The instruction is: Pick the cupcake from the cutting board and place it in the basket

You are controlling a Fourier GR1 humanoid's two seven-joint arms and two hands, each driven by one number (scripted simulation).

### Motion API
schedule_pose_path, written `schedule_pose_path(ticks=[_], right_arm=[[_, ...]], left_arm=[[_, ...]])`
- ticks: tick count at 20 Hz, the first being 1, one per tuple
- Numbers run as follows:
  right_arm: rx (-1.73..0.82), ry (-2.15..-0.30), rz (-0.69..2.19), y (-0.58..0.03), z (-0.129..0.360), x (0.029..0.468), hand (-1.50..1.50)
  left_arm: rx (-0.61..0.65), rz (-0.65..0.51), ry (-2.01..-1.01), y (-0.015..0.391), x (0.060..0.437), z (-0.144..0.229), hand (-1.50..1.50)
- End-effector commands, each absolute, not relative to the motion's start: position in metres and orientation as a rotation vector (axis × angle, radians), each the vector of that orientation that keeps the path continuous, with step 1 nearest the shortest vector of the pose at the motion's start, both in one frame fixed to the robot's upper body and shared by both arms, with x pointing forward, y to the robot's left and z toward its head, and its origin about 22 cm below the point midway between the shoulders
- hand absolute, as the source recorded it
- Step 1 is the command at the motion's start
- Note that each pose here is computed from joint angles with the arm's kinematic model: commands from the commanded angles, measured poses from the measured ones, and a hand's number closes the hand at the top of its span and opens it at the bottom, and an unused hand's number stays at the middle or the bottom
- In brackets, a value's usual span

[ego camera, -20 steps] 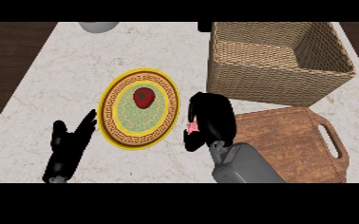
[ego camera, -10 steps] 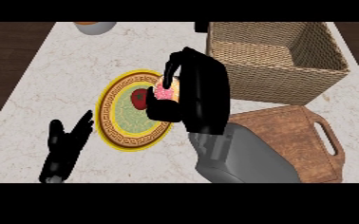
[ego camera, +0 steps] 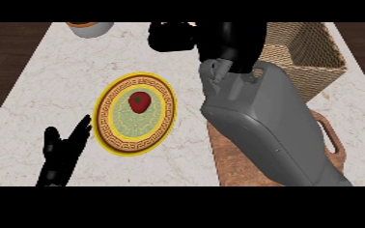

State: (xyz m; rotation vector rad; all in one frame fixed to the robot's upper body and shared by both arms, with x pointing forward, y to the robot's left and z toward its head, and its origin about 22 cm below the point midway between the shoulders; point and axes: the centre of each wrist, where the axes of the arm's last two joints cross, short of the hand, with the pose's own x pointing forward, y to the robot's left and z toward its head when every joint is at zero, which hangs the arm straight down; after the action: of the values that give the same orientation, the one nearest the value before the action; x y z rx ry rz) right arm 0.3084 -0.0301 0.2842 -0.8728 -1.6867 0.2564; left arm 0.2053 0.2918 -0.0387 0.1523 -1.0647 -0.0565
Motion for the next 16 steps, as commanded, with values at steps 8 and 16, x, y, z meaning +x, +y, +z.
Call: schedule_pose_path(ticks=[8,16], right_arm=[[-0.925,-1.481,0.207,-0.081,0.318,0.366,1.50],[-0.955,-1.438,0.232,-0.123,0.270,0.404,1.50]], left_arm=[[0.172,-0.018,-0.995,0.304,0.217,-0.052,0.00],[0.155,-0.056,-1.012,0.279,0.206,-0.042,0.00]])
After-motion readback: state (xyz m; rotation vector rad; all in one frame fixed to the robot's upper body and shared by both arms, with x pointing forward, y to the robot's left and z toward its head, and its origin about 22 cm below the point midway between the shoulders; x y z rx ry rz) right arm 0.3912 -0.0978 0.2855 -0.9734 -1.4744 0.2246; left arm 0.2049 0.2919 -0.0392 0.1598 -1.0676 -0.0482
